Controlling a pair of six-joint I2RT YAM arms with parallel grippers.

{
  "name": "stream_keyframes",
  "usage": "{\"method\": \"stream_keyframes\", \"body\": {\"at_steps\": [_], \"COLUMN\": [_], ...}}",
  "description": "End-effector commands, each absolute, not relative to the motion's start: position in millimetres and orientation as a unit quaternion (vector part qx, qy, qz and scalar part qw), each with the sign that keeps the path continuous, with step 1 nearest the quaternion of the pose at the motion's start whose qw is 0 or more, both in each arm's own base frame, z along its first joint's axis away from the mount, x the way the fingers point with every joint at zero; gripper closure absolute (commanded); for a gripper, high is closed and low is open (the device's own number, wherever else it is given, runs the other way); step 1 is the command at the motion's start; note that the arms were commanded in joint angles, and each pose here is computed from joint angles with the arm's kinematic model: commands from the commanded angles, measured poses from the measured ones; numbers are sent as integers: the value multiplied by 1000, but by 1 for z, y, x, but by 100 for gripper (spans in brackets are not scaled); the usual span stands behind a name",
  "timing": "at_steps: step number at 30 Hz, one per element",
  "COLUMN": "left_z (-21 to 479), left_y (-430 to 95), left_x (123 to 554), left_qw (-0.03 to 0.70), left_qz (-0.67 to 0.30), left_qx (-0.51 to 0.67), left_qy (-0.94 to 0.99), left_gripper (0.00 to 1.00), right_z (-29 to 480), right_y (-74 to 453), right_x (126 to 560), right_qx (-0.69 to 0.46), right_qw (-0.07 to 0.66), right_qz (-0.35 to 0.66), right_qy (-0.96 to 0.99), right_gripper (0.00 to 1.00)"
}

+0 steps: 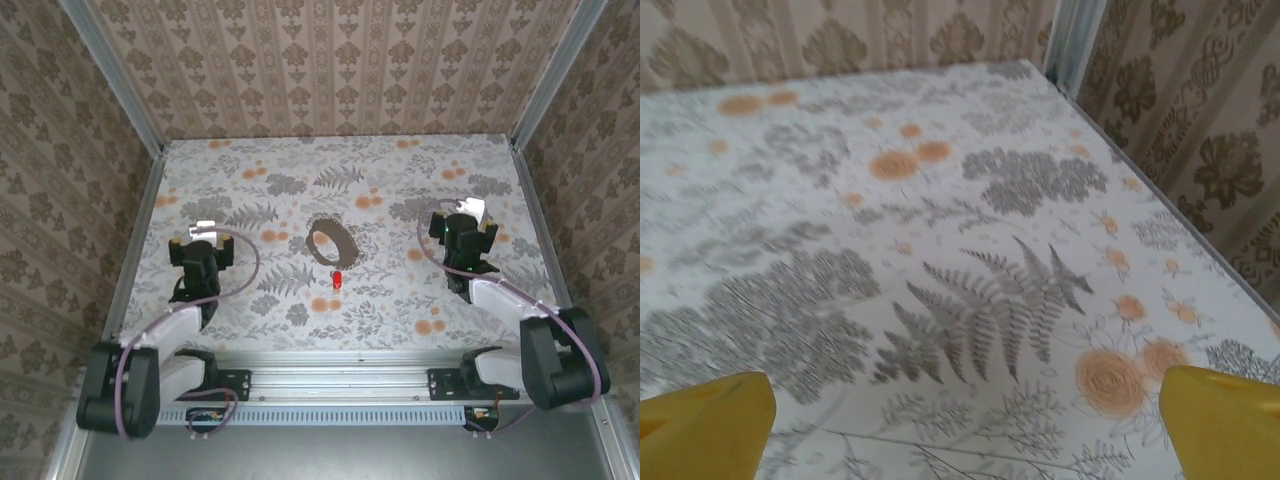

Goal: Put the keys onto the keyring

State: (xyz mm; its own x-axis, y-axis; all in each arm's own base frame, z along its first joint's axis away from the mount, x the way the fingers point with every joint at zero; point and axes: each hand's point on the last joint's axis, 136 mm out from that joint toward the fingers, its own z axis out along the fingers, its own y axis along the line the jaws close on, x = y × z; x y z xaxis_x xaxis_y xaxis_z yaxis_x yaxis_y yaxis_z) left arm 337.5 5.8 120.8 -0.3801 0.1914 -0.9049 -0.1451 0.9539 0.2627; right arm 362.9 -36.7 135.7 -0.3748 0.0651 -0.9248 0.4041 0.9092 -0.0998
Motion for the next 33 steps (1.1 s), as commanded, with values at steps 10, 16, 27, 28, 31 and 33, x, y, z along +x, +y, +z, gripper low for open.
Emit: {"method": "stream_keyframes", "body": {"at_steps": [10,16,27,28,31,33], "left_z": [99,95,95,94,94,95], "left_y": [-8,6,5,5,5,5], "left_x": [390,398,398,397,397,397], "left_qw": [592,570,569,568,568,569], "left_qz": [80,59,61,61,61,61], "left_qx": [42,13,15,15,15,15], "left_qy": [801,820,820,820,820,820], "left_gripper": [0,0,0,0,0,0], "right_z": [98,100,98,97,99,99], "right_y": [-18,-16,-12,-11,-12,-10], "right_x": [395,397,399,401,399,399], "right_qx": [64,55,46,45,45,39], "right_qw": [574,580,576,574,578,578], "right_qz": [-49,-40,-38,-34,-27,-24], "right_qy": [815,812,815,817,814,814], "right_gripper": [0,0,0,0,0,0]}}
